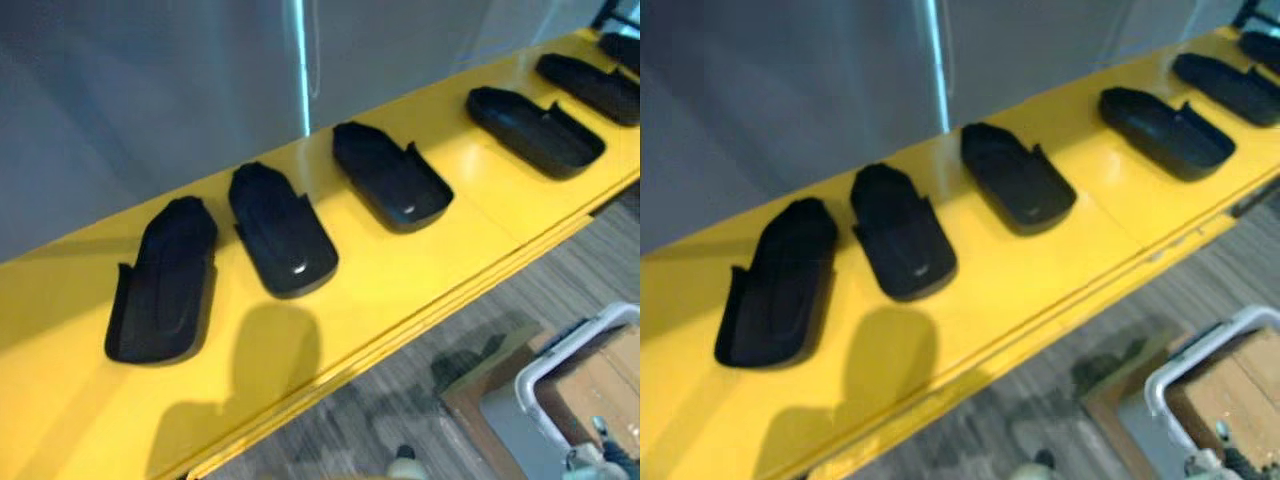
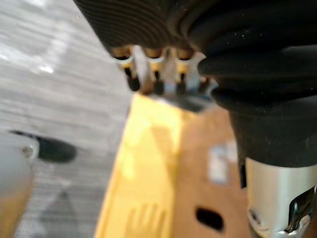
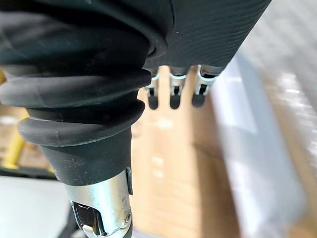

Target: Walk over and take plastic housings, then place them on the shelf

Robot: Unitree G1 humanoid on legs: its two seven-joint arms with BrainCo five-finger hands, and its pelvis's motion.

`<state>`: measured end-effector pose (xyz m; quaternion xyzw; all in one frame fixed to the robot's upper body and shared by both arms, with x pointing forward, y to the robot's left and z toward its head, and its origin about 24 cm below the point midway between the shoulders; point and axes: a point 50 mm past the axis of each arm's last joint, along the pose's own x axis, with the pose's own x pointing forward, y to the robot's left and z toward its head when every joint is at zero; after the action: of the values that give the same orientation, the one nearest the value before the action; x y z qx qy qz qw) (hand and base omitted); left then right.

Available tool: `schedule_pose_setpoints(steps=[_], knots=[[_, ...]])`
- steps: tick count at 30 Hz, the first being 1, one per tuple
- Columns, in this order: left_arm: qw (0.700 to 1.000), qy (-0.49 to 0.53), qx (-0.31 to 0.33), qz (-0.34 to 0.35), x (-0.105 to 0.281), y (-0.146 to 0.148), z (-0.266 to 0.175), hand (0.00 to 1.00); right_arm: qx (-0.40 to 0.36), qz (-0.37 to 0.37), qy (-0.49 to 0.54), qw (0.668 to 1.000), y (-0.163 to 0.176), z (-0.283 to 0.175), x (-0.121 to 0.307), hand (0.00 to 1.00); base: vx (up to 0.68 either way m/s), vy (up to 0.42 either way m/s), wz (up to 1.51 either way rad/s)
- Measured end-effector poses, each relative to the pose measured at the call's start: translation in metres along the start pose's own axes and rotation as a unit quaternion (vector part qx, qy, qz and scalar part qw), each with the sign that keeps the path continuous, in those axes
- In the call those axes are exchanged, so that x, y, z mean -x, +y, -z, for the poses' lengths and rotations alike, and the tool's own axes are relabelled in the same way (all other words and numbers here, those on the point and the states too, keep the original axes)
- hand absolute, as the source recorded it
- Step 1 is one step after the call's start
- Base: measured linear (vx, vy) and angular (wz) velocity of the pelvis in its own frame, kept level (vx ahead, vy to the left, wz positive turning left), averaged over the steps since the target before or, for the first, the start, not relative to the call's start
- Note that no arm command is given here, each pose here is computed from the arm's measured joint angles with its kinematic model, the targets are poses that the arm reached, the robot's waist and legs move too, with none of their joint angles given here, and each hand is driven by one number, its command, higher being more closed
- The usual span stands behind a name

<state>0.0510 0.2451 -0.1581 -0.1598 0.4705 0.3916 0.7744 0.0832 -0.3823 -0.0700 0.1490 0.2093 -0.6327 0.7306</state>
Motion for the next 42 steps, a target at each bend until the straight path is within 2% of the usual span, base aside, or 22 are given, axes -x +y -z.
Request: schedule_pose_setpoints(steps=[1,4,6,8,10,12,13,15,17,18,21,25,35,40,42], knots=[[1.0,0.015,-0.003,0.006,0.002,-0.004,0.008,0.0,0.008,0.004,-0.001,1.0,-0.003,-0.002,-0.002,0.0,0.14,0.075,-0.05],[0.999,0.043,-0.017,0.007,0.006,-0.002,0.026,0.0,0.026,0.0,0.061,0.998,-0.003,0.031,0.005,0.0,0.1,0.052,-0.05],[0.999,0.04,-0.023,-0.011,0.004,0.013,0.022,0.0,0.039,-0.017,0.107,0.993,0.0,0.061,0.019,0.0,0.1,-0.039,0.5],[0.999,0.047,-0.02,-0.006,0.004,0.009,0.024,0.0,0.056,-0.021,0.151,0.987,-0.005,0.083,0.028,0.0,0.16,-0.046,0.6],[0.998,0.06,-0.019,0.005,0.006,-0.001,0.031,0.0,0.073,-0.072,0.173,0.98,0.024,0.095,0.039,0.0,0.08,0.028,0.09],[0.997,0.049,-0.039,0.041,0.006,-0.025,0.024,0.0,0.094,-0.155,0.161,0.97,0.069,0.09,0.05,0.0,-0.03,0.091,0.03],[0.997,0.035,-0.043,0.046,0.005,-0.029,0.017,0.0,0.098,-0.176,0.163,0.966,0.081,0.093,0.057,0.0,-0.11,0.09,-0.05],[0.996,-0.028,-0.032,0.081,0.004,-0.054,-0.014,0.0,0.118,-0.249,0.165,0.947,0.115,0.104,0.084,0.0,-0.13,0.028,0.34],[0.991,-0.084,-0.036,0.101,0.003,-0.068,-0.047,0.0,0.128,-0.286,0.159,0.936,0.133,0.106,0.099,0.0,-0.13,-0.066,0.42],[0.984,-0.128,-0.027,0.122,0.007,-0.089,-0.073,0.0,0.126,-0.317,0.133,0.931,0.155,0.093,0.106,0.0,-0.2,-0.118,0.29],[0.965,-0.188,-0.029,0.18,0.025,-0.14,-0.109,0.0,0.112,-0.36,0.057,0.924,0.195,0.054,0.114,0.0,-0.26,-0.104,-0.07],[0.95,-0.227,-0.031,0.212,0.042,-0.172,-0.127,0.0,0.124,-0.385,0.008,0.914,0.218,0.031,0.122,0.0,-0.29,-0.084,-0.14],[0.948,-0.233,0.013,0.214,0.054,-0.187,-0.126,0.0,0.177,-0.439,-0.022,0.881,0.242,0.038,0.156,0.0,-0.04,-0.052,0.11],[0.955,-0.219,-0.014,0.202,0.051,-0.179,-0.104,0.0,0.181,-0.434,-0.004,0.882,0.234,0.051,0.156,0.0,0.11,-0.122,0.37],[0.954,-0.226,-0.043,0.191,0.047,-0.168,-0.097,0.0,0.178,-0.422,-0.001,0.889,0.222,0.058,0.149,0.0,0.03,0.02,-0.23]])
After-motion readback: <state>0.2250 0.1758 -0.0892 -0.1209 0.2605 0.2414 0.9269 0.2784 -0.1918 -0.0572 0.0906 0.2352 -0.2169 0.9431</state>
